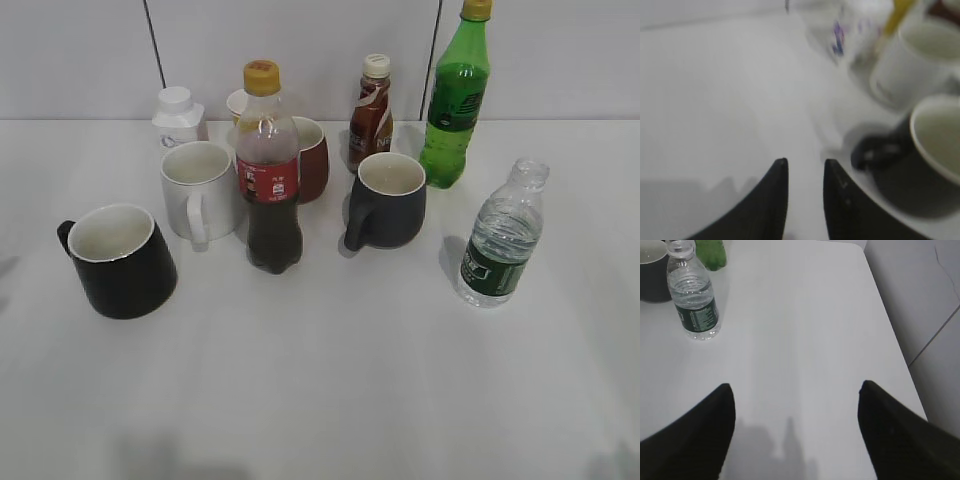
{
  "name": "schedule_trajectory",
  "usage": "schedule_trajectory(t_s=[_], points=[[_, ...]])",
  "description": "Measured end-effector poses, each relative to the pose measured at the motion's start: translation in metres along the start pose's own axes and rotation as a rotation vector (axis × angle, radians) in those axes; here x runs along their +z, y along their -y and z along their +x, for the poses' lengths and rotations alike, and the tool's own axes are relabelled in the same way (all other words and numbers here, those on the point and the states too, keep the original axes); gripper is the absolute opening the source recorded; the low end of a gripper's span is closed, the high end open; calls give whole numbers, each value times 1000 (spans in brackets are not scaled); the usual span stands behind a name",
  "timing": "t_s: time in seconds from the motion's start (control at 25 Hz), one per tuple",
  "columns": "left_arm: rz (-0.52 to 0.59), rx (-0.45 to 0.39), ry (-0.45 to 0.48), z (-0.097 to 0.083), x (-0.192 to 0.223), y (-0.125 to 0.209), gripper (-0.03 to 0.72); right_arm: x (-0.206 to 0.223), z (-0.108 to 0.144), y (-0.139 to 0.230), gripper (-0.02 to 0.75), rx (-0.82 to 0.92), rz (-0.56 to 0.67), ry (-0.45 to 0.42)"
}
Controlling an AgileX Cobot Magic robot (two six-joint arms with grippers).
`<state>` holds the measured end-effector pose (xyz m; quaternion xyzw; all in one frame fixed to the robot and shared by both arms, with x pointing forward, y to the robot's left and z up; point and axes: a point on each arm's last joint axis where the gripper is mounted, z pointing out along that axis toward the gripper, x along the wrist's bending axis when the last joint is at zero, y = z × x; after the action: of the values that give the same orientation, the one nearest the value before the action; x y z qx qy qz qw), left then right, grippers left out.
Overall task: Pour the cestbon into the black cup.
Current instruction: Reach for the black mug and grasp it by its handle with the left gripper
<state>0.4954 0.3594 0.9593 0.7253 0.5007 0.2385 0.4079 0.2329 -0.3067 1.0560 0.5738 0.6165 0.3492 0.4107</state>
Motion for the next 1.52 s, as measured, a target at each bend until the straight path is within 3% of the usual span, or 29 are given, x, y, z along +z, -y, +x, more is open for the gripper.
schedule_trajectory(t_s=[0.2,0.36,0.6,0.8,1.04,1.32,1.52], points=[[101,194,66,-21,21,7,262,0,0,0,589,0,0,0],[172,269,93,-34,37,13,349,0,0,0,589,0,0,0],[196,304,29,-28,46,19,401,0,0,0,589,0,0,0],[95,333,38,-30,49,12,404,0,0,0,589,0,0,0],[72,347,94,-30,63,23,404,0,0,0,589,0,0,0],[-14,382,57,-27,66,17,404,0,0,0,589,0,0,0],[-8,385,81,-27,74,26,404,0,0,0,589,0,0,0]])
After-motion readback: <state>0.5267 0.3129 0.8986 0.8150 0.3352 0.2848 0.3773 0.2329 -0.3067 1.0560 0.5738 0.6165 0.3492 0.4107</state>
